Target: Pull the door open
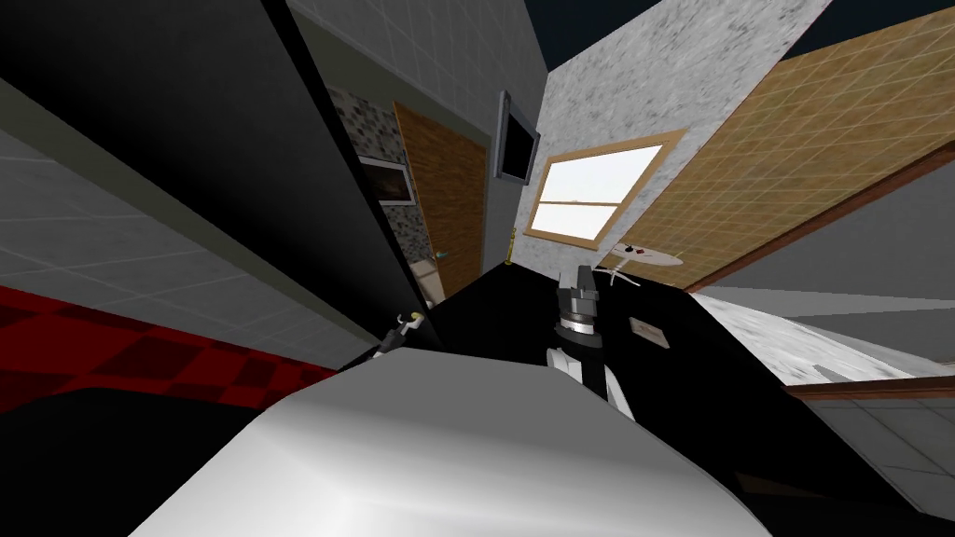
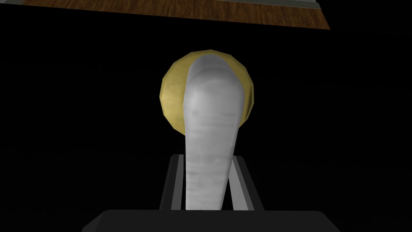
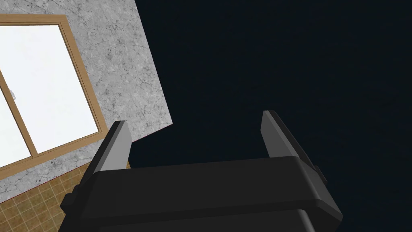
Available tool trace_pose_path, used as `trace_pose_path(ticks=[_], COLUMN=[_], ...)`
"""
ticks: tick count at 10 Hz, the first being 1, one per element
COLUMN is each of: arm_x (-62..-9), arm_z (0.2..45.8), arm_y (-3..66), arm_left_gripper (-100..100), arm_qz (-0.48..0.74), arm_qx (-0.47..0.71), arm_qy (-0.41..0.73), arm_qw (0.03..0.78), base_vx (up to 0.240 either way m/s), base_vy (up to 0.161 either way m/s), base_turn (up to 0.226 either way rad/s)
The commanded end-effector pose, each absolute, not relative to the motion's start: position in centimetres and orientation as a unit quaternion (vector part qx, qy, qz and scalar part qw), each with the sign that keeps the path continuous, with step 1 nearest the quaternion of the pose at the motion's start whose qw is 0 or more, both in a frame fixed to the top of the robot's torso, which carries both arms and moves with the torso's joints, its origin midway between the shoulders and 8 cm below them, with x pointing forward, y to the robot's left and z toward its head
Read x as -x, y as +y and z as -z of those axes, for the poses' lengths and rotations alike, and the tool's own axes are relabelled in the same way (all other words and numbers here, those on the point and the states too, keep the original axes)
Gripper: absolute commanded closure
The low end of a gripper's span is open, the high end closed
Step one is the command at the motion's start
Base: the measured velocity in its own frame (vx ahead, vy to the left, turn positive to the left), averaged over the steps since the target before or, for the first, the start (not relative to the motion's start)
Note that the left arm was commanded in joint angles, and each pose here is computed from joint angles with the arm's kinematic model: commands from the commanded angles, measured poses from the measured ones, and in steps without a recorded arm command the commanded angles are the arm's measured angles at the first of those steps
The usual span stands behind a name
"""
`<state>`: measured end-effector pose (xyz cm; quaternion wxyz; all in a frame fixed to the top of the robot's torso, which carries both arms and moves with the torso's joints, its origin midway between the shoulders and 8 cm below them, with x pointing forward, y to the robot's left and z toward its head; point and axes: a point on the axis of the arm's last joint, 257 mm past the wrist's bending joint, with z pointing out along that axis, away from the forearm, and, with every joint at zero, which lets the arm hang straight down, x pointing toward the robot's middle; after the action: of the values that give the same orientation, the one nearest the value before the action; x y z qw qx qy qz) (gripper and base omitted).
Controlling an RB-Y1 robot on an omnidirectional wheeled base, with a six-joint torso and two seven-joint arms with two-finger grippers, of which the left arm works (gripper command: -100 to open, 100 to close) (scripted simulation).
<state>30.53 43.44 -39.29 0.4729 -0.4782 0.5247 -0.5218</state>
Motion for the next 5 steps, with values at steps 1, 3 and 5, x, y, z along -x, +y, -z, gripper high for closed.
trace_pose_path(ticks=[1,3,5], arm_x=[-31.2,-31.2,-32.0], arm_z=[39.6,39.6,39.8], arm_y=[41.9,41.9,40.0], arm_left_gripper=[100,100,100], arm_qz=[0.533,0.533,0.545], arm_qx=[0.472,0.472,0.464], arm_qy=[0.530,0.530,0.537], arm_qw=[0.461,0.461,0.446], base_vx=[-0.035,-0.010,-0.018], base_vy=[-0.035,-0.015,-0.025], base_turn=[0.188,0.012,0.143])
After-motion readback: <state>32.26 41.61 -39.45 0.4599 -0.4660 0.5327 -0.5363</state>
